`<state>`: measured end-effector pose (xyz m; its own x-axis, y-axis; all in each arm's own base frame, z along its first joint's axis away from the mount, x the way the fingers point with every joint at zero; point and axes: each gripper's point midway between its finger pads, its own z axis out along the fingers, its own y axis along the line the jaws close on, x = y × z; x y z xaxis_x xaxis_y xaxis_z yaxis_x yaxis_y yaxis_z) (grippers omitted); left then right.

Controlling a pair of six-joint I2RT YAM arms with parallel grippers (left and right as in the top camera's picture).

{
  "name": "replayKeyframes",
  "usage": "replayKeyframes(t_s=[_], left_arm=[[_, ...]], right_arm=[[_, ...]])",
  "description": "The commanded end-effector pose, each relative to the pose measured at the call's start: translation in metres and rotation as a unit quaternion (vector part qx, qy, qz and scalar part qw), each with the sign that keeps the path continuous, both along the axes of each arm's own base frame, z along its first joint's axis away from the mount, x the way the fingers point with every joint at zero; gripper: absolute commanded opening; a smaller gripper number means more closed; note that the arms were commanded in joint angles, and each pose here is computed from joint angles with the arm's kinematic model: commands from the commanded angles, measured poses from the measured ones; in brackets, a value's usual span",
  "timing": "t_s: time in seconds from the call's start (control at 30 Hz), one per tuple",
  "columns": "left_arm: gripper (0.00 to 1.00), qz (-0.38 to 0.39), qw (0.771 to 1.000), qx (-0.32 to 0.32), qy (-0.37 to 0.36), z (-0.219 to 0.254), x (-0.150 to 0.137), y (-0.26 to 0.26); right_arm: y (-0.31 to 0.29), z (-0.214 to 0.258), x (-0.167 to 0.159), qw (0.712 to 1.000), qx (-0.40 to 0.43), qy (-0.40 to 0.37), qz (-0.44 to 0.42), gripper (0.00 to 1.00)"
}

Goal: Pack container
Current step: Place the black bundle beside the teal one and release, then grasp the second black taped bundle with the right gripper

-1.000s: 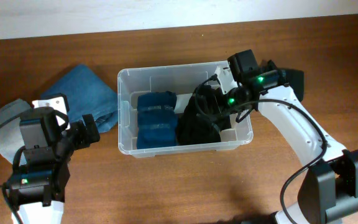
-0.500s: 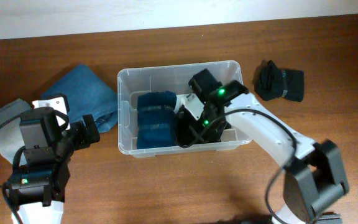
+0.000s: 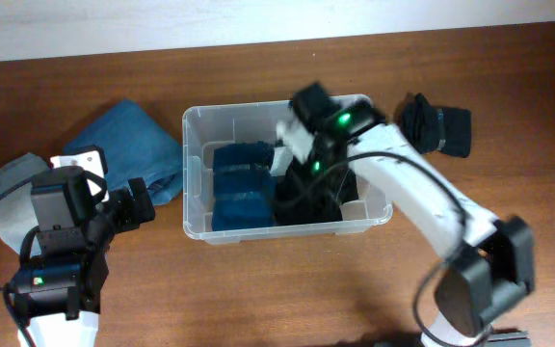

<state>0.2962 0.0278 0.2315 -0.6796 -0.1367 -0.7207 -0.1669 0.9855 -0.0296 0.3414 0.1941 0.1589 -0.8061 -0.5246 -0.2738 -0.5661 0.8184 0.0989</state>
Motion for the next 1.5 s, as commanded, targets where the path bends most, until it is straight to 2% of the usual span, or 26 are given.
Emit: replayKeyframes(t_s=[0.0,0.07,0.17,0.23,0.3,0.37,0.47,0.57,0.67,0.8,0.93,0.97,1.0,1.07,1.1,1.13,1.23,1.3,1.4,1.47], left_arm=[[0.99,0.002,1.0,0.001,-0.006,0.008,0.001,0.001],[0.99,0.002,1.0,0.001,-0.006,0.008,0.001,0.001],[0.99,0.002,1.0,0.001,-0.006,0.008,0.001,0.001],[0.99,0.002,1.0,0.001,-0.006,0.008,0.001,0.001],[0.99,0.002,1.0,0.001,-0.007,0.008,0.001,0.001],[0.99,0.002,1.0,0.001,-0.007,0.008,0.001,0.001],[0.99,0.002,1.0,0.001,-0.007,0.008,0.001,0.001],[0.99,0.002,1.0,0.001,-0.007,0.008,0.001,0.001],[0.99,0.002,1.0,0.001,-0.007,0.008,0.001,0.001],[0.99,0.002,1.0,0.001,-0.007,0.008,0.001,0.001],[0.99,0.002,1.0,0.001,-0.007,0.008,0.001,0.001],[0.99,0.002,1.0,0.001,-0.007,0.008,0.001,0.001],[0.99,0.002,1.0,0.001,-0.006,0.008,0.001,0.001],[0.99,0.002,1.0,0.001,-0.007,0.008,0.001,0.001],[0.99,0.002,1.0,0.001,-0.006,0.008,0.001,0.001],[0.99,0.002,1.0,0.001,-0.007,0.008,0.001,0.001],[0.99,0.002,1.0,0.001,-0.007,0.008,0.001,0.001],[0.99,0.002,1.0,0.001,-0.006,0.008,0.001,0.001],[0.99,0.002,1.0,0.001,-0.006,0.008,0.001,0.001],[0.99,0.002,1.0,0.001,-0.006,0.008,0.001,0.001]], right_arm=[[-0.069,0.099,0.048,0.977,0.032,-0.133,-0.166,0.99],[-0.114,0.111,0.063,0.952,0.051,-0.14,-0.268,0.99],[-0.214,0.096,0.074,0.866,0.118,-0.083,-0.479,0.99],[-0.271,0.068,0.073,0.814,0.164,-0.037,-0.556,0.98],[-0.304,0.041,0.069,0.803,0.168,-0.012,-0.571,0.99],[-0.325,-0.005,0.06,0.816,0.164,0.035,-0.552,0.98],[-0.316,-0.046,0.056,0.8,0.204,0.106,-0.555,0.98],[-0.295,-0.091,0.056,0.749,0.254,0.169,-0.588,0.99],[-0.288,-0.121,0.06,0.73,0.281,0.16,-0.602,0.98],[-0.292,-0.142,0.068,0.743,0.291,0.113,-0.592,0.98],[-0.298,-0.153,0.093,0.741,0.302,0.044,-0.598,0.99],[-0.298,-0.152,0.099,0.745,0.305,0.031,-0.592,0.95],[-0.297,-0.15,0.102,0.748,0.306,0.023,-0.588,0.81],[-0.299,-0.147,0.107,0.75,0.31,0.012,-0.584,0.3],[-0.299,-0.147,0.107,0.75,0.31,0.012,-0.584,0.13],[-0.299,-0.147,0.107,0.75,0.31,0.013,-0.584,0.04],[-0.295,-0.148,0.101,0.748,0.309,0.028,-0.587,0.04],[-0.293,-0.135,0.099,0.757,0.307,0.02,-0.576,0.04],[-0.291,-0.09,0.103,0.788,0.31,-0.025,-0.532,0.04],[-0.288,-0.036,0.099,0.814,0.3,-0.074,-0.491,0.04]])
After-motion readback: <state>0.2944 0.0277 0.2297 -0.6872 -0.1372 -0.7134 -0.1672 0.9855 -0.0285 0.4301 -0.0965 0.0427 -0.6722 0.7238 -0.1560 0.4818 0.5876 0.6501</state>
